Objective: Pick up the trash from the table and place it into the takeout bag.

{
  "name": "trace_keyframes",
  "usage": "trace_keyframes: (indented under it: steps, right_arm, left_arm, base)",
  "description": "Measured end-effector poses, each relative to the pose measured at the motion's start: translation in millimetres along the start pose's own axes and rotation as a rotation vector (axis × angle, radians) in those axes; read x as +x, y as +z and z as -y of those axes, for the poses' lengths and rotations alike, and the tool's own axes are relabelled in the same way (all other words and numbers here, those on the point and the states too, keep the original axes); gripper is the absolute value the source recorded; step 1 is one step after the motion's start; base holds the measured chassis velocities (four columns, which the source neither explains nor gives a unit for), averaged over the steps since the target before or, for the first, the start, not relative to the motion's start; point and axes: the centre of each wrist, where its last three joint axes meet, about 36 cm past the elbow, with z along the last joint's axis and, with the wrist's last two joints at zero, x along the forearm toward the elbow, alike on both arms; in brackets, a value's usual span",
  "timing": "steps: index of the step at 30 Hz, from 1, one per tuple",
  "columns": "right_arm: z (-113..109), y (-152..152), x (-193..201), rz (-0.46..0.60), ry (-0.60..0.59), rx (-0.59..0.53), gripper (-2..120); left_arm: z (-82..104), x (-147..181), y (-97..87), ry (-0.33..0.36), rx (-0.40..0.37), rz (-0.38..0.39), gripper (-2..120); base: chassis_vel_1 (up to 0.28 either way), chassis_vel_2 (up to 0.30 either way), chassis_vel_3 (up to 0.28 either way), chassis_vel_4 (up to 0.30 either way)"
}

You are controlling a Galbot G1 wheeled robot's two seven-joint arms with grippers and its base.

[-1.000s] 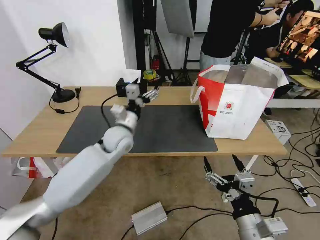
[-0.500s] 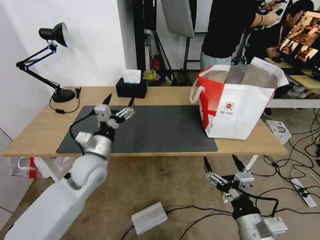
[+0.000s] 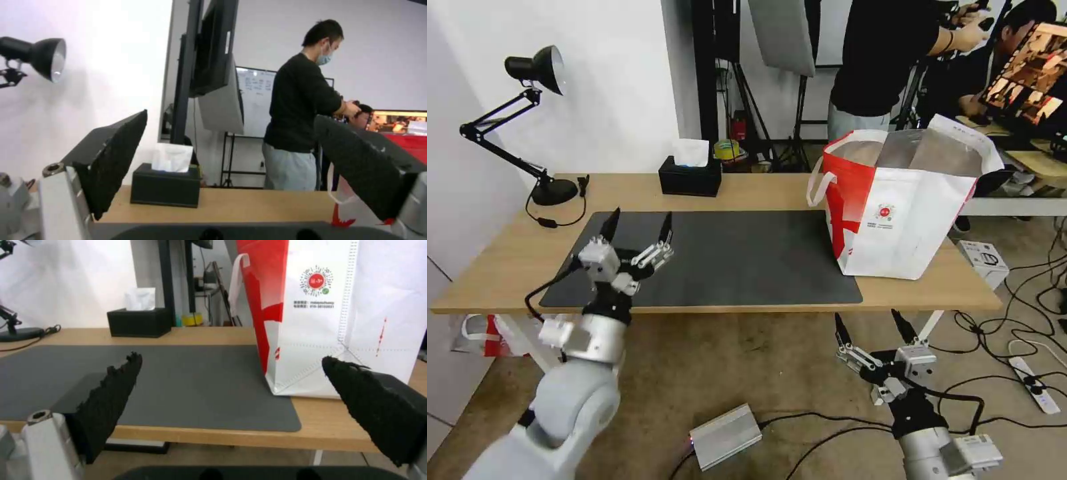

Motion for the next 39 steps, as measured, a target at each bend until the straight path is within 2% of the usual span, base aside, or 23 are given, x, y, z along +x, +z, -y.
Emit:
trace_keyframes:
  steps: [7,10,14,20,24,25,32,39]
  right_arm:
    - [0.0,0.0,0.0,0.0,0.0,0.0,100]
    - [0.0,0.0,0.0,0.0,0.0,0.0,100]
    - [0.0,0.0,0.0,0.0,0.0,0.0,100]
    - [0.0,0.0,0.0,0.0,0.0,0.0,100]
    - [0.0,0.0,0.0,0.0,0.0,0.0,100]
    - [0.0,0.0,0.0,0.0,0.0,0.0,100]
    - [0.0,0.0,0.0,0.0,0.0,0.0,100]
    - [0.0,0.0,0.0,0.0,0.0,0.0,100]
  left_arm:
    - [-1.2,25.6,3.4,-0.03,-0.031,0.02,100]
    - [5.5,53.5,11.0,-0.046,-0.054,0.004,100]
    - [10.0,69.7,21.1,-0.055,-0.093,-0.002,100]
    - [21.0,78.6,27.3,-0.092,-0.104,0.027,100]
    - [33.4,91.9,34.3,-0.164,-0.146,0.031,100]
    - [33.4,91.9,34.3,-0.164,-0.146,0.031,100]
    - [41.4,109.7,48.4,-0.243,-0.178,0.006,100]
    - [43.7,120.9,61.2,-0.268,-0.187,-0.03,100]
  base:
    - [0.0,0.0,0.0,0.0]
    - [0.0,0.0,0.0,0.0]
    - [0.0,0.0,0.0,0.0]
    - [0.0,0.0,0.0,0.0]
    - [0.0,0.0,0.0,0.0]
    - [0.0,0.0,0.0,0.0]
    - [0.0,0.0,0.0,0.0]
    - [0.0,0.0,0.0,0.0]
